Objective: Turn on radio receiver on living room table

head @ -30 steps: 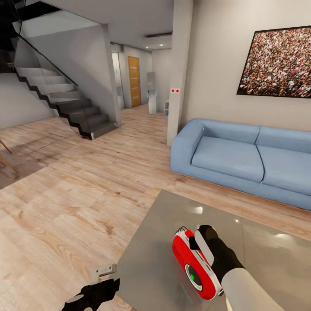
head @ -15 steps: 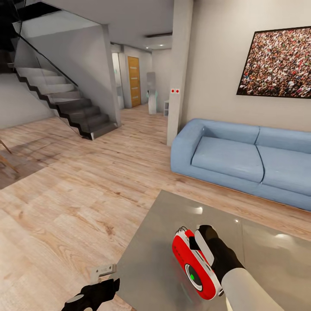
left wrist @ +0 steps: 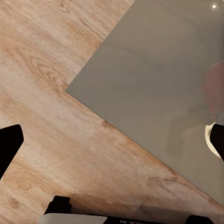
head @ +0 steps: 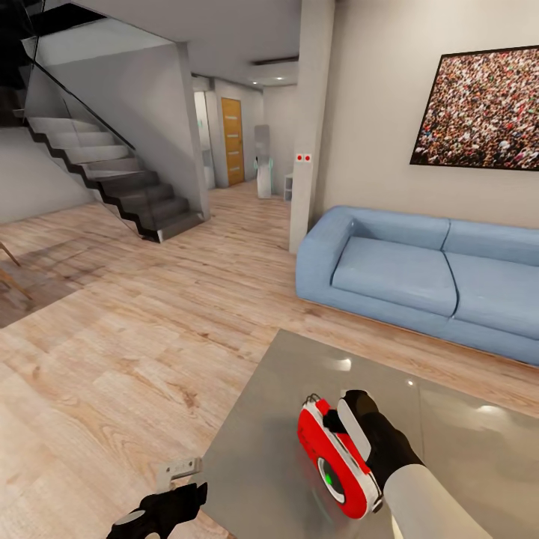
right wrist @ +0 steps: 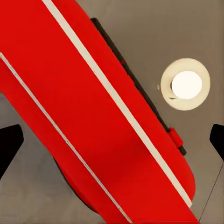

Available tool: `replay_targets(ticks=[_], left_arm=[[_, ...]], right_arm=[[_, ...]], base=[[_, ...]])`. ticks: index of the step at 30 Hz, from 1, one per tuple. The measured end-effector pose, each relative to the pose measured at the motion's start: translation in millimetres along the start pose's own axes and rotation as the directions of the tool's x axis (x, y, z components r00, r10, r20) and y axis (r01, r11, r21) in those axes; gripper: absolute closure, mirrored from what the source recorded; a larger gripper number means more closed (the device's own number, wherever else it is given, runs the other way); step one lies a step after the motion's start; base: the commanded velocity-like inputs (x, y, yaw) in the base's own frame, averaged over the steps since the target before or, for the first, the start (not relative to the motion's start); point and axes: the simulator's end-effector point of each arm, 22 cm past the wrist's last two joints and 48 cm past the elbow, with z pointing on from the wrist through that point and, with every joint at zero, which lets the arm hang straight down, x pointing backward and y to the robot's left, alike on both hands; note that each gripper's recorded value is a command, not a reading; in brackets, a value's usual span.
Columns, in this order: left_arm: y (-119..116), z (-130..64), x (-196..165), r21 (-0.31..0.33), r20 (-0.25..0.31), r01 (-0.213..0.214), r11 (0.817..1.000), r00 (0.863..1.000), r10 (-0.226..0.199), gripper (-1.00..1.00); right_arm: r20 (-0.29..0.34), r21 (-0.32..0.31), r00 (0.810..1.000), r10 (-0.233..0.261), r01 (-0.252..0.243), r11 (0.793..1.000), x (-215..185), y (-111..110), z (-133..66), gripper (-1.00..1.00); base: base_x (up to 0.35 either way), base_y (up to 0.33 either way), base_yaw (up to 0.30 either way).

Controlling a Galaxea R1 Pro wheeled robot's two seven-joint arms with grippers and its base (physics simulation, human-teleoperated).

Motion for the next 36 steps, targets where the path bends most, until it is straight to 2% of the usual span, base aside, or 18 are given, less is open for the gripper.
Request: replay_targets(ticks=[29,36], left_arm=[[1,0.1,0,-0.002,0.000,0.000,1.000,1.000,0.000,-1.00],[0,-9.2,-5,-0.002,0.000,0.000,1.000,1.000,0.000,-1.00]], right_arm=[[0.015,-0.002,1.000,-0.001,0.001,1.000,-5,2,-3.5,-1.00],[0.013,-0.004,1.000,-0.001,0.001,1.000,-8,2,-13.6,-1.00]], base=[[0.000,0.000,0.000],[0.000,0.000,0.000]])
